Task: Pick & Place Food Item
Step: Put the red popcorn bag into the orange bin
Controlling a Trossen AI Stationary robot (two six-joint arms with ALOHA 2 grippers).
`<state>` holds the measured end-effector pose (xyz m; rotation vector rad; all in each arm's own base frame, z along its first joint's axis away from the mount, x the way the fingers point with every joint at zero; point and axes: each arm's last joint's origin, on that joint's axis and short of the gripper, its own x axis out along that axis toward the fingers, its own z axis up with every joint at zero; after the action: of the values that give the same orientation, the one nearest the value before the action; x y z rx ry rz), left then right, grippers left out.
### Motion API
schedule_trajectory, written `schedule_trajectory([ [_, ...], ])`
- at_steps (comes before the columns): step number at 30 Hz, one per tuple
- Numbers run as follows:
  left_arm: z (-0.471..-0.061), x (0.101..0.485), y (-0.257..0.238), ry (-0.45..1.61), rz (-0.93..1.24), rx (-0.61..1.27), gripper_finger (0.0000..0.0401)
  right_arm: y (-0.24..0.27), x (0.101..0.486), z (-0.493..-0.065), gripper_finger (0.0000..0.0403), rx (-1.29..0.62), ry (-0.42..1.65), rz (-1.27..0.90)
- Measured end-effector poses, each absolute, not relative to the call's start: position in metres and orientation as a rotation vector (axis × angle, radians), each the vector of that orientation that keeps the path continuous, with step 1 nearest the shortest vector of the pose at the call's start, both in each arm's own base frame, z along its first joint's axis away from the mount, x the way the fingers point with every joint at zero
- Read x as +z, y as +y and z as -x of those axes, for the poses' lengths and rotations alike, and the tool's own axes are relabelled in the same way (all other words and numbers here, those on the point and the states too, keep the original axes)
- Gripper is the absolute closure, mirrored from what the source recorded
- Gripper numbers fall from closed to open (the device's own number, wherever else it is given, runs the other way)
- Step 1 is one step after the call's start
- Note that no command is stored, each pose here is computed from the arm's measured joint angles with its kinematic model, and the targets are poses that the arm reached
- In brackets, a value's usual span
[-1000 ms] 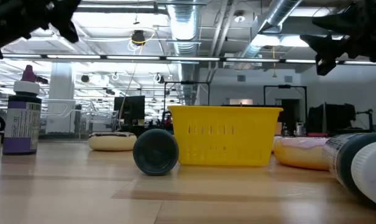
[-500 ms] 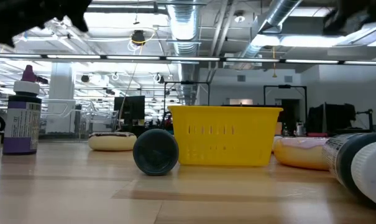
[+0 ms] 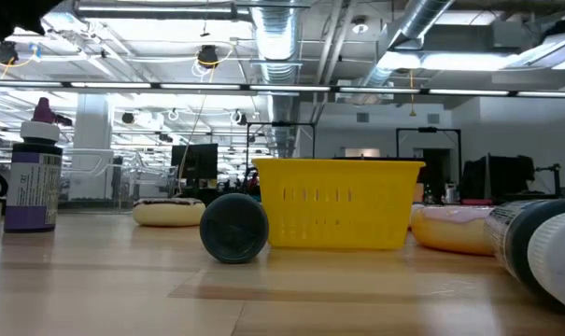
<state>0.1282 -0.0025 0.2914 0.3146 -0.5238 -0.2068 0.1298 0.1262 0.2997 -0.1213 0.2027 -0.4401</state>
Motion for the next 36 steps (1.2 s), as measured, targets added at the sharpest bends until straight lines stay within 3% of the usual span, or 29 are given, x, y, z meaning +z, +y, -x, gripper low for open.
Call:
schedule_trajectory([
  [5, -0.120, 0.292, -0.010, -0.538, -0.317, -0.304, 0.0281, 0.126, 0.298, -0.170, 0.0275, -0.378, 0.466, 0.034],
  [8, -0.114, 0.297, -0.015, -0.600, -0.335, -0.365, 0.0281, 0.126, 0.311, -0.189, 0.0275, -0.351, 0.523, -0.021],
  [14, -0.110, 0.299, -0.019, -0.640, -0.352, -0.401, 0.0281, 0.125, 0.305, -0.218, 0.0275, -0.465, 0.732, 0.072],
  [20, -0.108, 0.303, -0.019, -0.682, -0.394, -0.369, 0.0281, 0.130, 0.273, -0.244, 0.0275, -0.629, 0.977, 0.150],
  [25, -0.108, 0.306, -0.019, -0.661, -0.374, -0.377, 0.0277, 0.130, 0.235, -0.230, 0.0275, -0.935, 1.102, 0.255],
  [28, -0.109, 0.305, -0.019, -0.652, -0.372, -0.378, 0.0270, 0.131, 0.207, -0.213, 0.0275, -0.984, 1.088, 0.255],
  [33, -0.108, 0.306, -0.019, -0.661, -0.380, -0.374, 0.0258, 0.119, 0.180, -0.173, 0.0270, -1.123, 1.133, 0.103],
  [36, -0.110, 0.305, -0.019, -0.653, -0.386, -0.371, 0.0252, 0.109, 0.174, -0.155, 0.0257, -1.114, 1.125, -0.002],
])
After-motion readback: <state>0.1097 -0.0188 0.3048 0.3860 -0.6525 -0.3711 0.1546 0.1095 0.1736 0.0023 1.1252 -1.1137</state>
